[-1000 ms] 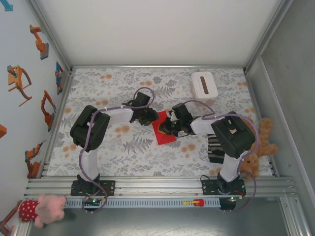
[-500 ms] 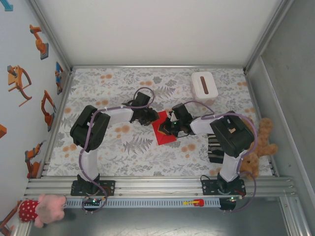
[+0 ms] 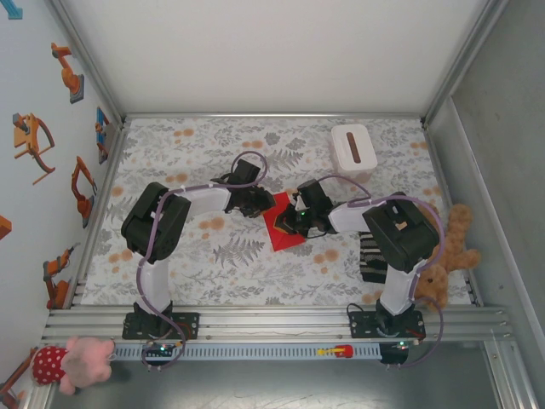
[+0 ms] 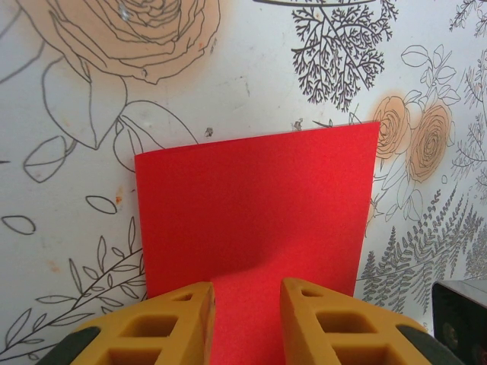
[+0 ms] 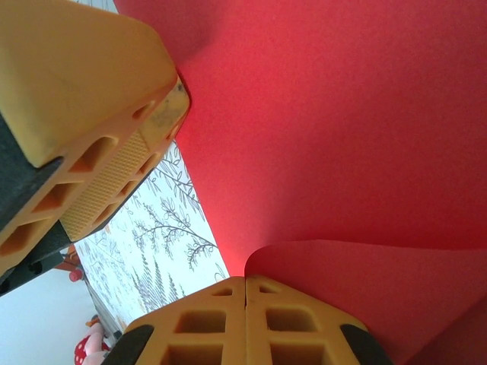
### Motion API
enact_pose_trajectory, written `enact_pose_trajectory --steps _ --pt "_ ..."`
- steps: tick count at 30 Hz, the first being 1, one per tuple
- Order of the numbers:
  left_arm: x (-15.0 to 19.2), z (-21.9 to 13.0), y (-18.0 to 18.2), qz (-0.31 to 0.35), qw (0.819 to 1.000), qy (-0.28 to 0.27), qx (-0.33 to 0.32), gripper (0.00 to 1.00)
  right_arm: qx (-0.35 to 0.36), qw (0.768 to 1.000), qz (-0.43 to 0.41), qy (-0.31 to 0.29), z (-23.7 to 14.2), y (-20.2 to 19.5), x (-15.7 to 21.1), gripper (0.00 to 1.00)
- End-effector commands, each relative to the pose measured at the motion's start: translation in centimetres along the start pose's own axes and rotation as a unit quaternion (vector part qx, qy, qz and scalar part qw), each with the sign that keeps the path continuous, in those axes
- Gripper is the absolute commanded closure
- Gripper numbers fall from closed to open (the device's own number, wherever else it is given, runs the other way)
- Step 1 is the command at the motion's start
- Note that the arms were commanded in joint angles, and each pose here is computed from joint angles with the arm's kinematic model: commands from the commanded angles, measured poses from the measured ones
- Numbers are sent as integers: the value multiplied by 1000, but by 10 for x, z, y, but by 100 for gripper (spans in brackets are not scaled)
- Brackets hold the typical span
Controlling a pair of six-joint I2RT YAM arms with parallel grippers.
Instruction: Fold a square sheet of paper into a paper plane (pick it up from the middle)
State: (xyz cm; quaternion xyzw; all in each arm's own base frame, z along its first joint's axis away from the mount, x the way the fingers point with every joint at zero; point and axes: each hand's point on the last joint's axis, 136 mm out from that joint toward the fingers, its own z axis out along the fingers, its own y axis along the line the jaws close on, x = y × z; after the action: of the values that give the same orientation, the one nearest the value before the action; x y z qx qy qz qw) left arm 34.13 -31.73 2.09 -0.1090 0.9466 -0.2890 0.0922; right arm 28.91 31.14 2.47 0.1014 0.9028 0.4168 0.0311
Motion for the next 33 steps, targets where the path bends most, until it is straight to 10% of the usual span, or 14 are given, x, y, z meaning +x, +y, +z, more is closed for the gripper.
enact_pose_trajectory --steps 1,33 --pt "13 8 22 -6 999 28 -39 71 -2 1000 -1 -8 5 5 -6 100" --pt "13 8 23 -5 999 29 -40 71 -4 1000 2 -1 9 4 -6 100"
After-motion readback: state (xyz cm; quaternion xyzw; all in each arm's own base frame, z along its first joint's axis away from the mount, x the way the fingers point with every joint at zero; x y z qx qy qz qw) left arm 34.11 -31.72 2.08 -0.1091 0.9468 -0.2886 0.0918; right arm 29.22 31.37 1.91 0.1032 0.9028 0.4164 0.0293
